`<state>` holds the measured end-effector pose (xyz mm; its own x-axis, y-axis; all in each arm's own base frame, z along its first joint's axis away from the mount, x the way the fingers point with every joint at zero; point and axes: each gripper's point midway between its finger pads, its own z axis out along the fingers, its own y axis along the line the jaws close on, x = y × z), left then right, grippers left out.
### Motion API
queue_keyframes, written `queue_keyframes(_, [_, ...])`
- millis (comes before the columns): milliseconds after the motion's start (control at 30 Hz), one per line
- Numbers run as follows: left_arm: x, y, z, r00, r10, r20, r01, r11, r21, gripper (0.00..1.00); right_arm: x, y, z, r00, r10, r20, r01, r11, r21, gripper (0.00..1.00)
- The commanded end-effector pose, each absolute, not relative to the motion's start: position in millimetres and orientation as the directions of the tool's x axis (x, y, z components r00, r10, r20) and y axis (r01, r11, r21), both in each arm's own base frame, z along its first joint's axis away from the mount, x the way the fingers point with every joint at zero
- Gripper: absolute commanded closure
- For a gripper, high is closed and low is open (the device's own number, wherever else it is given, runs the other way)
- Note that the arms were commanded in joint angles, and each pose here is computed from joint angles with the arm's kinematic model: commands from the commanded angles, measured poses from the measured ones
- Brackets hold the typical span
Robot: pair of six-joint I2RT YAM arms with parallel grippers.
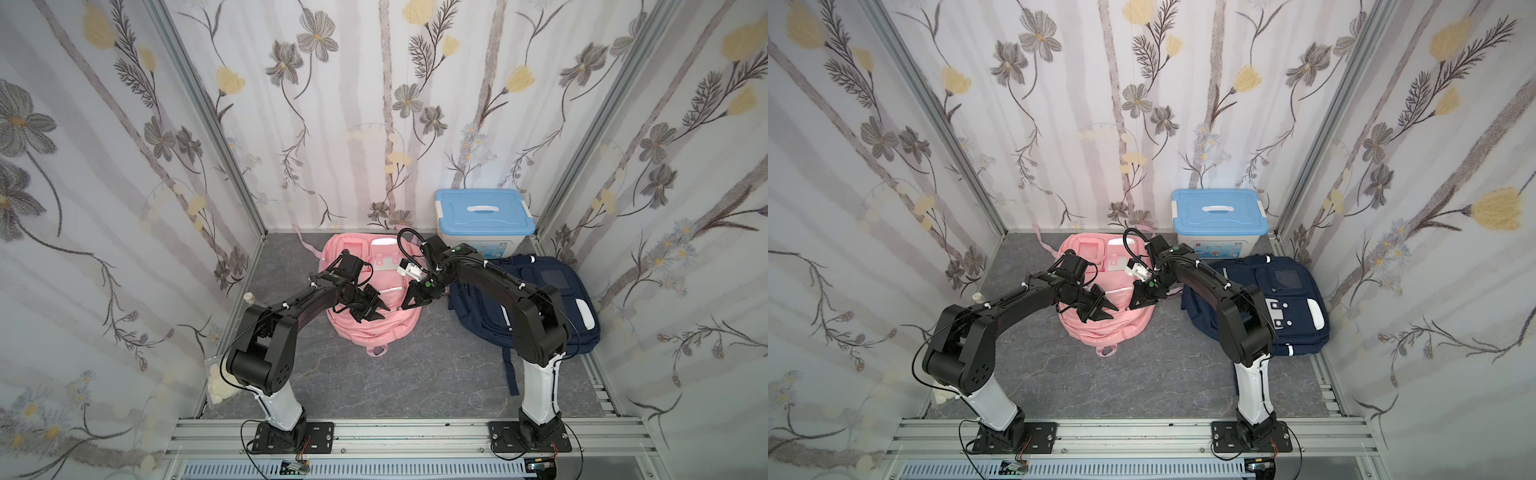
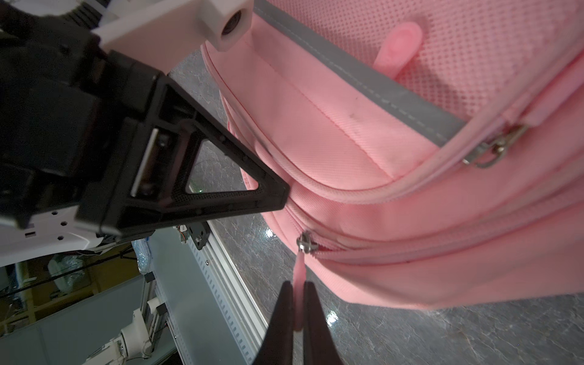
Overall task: Zip up the backpack
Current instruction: Zip the zipper on the backpack.
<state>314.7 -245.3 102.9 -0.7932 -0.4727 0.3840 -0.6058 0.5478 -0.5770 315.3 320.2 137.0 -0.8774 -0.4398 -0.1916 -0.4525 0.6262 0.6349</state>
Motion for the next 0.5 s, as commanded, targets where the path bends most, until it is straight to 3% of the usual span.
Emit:
queue_keyframes(0, [331.9,-241.4,97.6,-0.794,-0.515,0.323,-0.596,0.553,-0.583,0.77,298.6,329.1,149.3,-0.855,-0.476,-0.205,-0.472,0.552,0.687,1.00])
queue_keyframes(133, [332.1,-238.6,89.9,-0.792,-0.519,0.321,-0.600,0.567,-0.564,0.88,290.1,326.3,147.2,-0.839,-0.501,-0.215,-0.499,0.549,0.671,1.00])
queue_keyframes(200, [330.9,-237.2,86.2,-0.789,-0.523,0.323,-0.606,0.571,-0.554,0.89,288.6,323.8,147.8,-0.834,-0.505,-0.223,-0.510,0.552,0.659,1.00])
queue_keyframes(233, [330.7,-237.2,85.2,-0.788,-0.523,0.326,-0.608,0.571,-0.552,0.87,288.3,322.8,148.2,-0.832,-0.506,-0.227,-0.515,0.552,0.656,1.00])
queue_keyframes(333, [329.3,-239.0,87.4,-0.789,-0.519,0.330,-0.607,0.571,-0.553,0.61,290.3,322.9,148.4,-0.834,-0.502,-0.230,-0.515,0.557,0.651,1.00])
queue_keyframes(467, [325.5,-238.3,88.3,-0.792,-0.518,0.323,-0.603,0.583,-0.544,0.56,299.2,329.6,155.0,-0.845,-0.483,-0.230,-0.501,0.564,0.656,1.00])
